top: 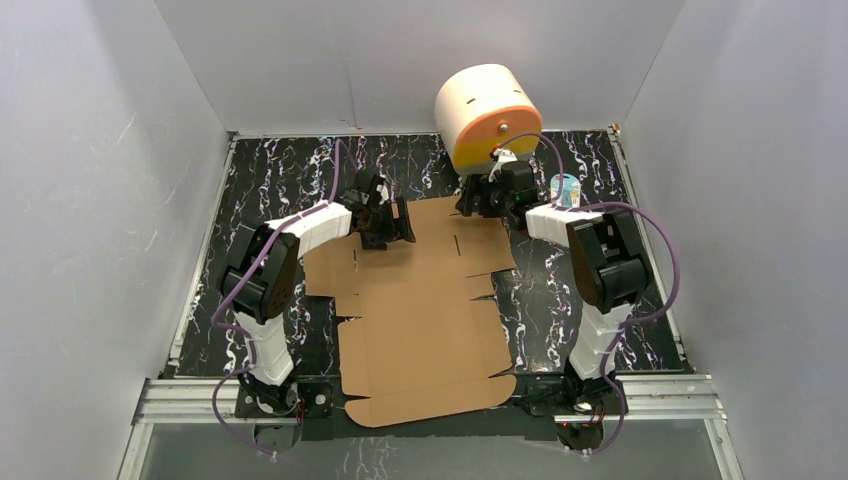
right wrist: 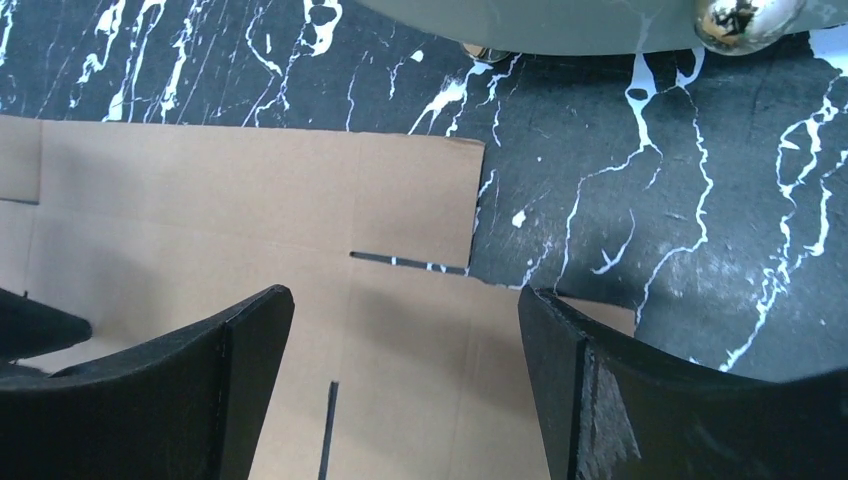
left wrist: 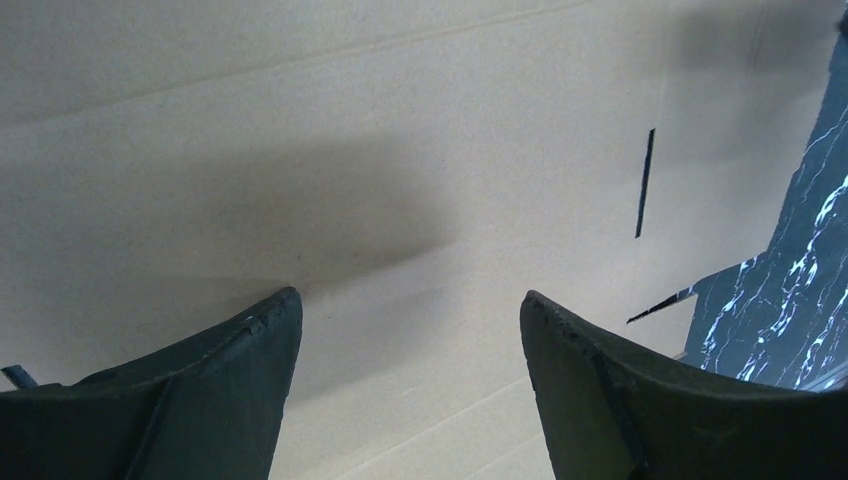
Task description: Fold the paper box
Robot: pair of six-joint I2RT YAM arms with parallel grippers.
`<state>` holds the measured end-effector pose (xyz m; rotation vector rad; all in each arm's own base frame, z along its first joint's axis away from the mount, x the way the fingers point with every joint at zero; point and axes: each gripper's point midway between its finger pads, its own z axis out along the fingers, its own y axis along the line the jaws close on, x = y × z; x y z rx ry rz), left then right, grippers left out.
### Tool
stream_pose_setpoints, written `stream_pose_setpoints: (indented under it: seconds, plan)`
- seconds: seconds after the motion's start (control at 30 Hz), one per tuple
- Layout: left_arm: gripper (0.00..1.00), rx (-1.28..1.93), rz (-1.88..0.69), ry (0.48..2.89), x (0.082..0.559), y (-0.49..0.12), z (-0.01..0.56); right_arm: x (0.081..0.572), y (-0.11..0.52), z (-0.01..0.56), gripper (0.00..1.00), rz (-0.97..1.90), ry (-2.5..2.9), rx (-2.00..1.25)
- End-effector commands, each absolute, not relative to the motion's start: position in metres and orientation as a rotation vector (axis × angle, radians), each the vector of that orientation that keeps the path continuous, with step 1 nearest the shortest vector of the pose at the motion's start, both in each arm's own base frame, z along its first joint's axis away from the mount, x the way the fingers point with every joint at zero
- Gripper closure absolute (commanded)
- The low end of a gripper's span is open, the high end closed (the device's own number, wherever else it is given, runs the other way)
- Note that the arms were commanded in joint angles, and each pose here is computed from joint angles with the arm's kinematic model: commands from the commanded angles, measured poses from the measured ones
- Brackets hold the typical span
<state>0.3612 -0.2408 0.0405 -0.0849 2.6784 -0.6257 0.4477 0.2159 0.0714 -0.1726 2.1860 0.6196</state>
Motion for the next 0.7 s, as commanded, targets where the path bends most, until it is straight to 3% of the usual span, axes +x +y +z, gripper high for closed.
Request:
stream_pose_setpoints:
  seconds: [0.0, 0.3, 0.67]
  plan:
    - [0.22, -0.086, -0.603, 2.602, 0.388, -0.236, 0.065, 0.483, 0.229, 0.105, 0.09, 0.646, 2.02, -0.167]
    - [0.22, -0.089, -0.517, 2.595, 0.425, -0.224, 0.052, 0.498, 0.229, 0.08, 0.2, 0.625, 2.028, -0.125]
    - [0.22, -0.054, -0.542, 2.658, 0.419, -0.229, 0.03, 0.492, 0.235, 0.053, 0.25, 0.641, 2.113, -0.103]
